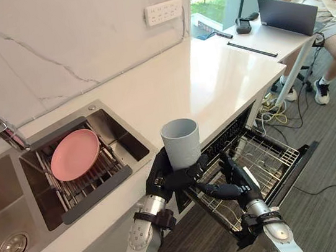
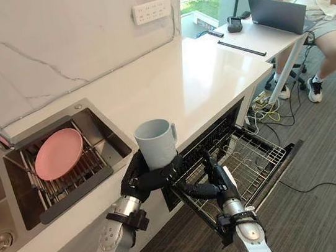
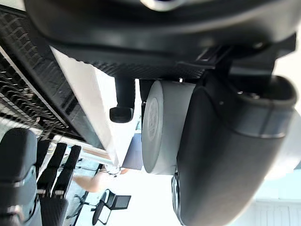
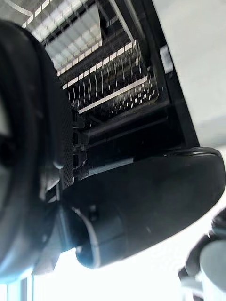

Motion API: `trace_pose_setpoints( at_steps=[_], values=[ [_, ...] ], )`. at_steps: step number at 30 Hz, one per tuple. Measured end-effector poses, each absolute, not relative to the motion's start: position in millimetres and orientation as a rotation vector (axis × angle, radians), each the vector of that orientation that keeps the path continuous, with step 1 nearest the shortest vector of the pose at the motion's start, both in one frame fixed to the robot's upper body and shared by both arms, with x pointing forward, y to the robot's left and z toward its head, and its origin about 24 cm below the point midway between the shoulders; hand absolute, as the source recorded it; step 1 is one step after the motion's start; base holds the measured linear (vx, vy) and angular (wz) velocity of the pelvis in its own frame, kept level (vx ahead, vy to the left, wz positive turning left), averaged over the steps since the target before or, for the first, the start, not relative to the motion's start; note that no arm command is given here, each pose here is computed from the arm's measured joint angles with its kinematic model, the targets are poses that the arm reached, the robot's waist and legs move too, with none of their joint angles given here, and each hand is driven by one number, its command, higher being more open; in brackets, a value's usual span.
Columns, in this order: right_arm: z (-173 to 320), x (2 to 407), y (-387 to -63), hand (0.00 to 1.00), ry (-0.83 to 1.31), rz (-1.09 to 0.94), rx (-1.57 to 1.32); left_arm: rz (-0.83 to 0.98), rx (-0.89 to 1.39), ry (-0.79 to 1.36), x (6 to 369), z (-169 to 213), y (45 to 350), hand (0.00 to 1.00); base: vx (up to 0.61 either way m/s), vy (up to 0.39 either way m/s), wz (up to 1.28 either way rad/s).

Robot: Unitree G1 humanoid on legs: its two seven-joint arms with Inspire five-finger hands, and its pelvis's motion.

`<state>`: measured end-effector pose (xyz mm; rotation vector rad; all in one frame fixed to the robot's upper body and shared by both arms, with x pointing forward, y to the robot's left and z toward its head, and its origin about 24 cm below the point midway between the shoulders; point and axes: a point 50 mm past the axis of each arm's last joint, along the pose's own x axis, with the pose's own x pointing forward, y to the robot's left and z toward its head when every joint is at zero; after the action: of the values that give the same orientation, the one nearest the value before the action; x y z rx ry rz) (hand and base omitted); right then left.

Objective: Walk over to the sink, pick up the cup, carry it to the dishwasher, place the cup inside the dishwasher, then close the dishwasher door

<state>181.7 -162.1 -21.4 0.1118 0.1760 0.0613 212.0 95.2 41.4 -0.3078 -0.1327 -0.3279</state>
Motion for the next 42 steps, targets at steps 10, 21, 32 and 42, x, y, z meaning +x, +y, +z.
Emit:
trace_pose_setpoints(
  at_steps=[10, 21, 32, 42],
  values=[
    [43.9, 184.5, -155.3, 1.0, -0.141, 0.098, 0.221, -0.154, -0.185, -0.332, 225.0, 76.4, 106.6, 0.0, -0.02, -0.009, -0.19],
    [70.2, 182.4, -142.8, 1.0, -0.266, 0.241, 0.252, -0.086, -0.006, -0.351, 232.5, 80.4, 95.8, 0.0, 0.0, -0.013, -0.1],
    [81.7, 190.0, -128.2, 1.0, -0.313, 0.326, 0.261, -0.132, 0.075, -0.273, 232.1, 62.9, 81.8, 0.0, -0.04, -0.007, -0.02],
    [78.3, 190.9, -129.6, 0.0, -0.293, 0.282, 0.271, -0.074, 0.08, -0.284, 231.5, 63.6, 81.9, 0.0, 0.01, -0.006, 0.05]
  ],
)
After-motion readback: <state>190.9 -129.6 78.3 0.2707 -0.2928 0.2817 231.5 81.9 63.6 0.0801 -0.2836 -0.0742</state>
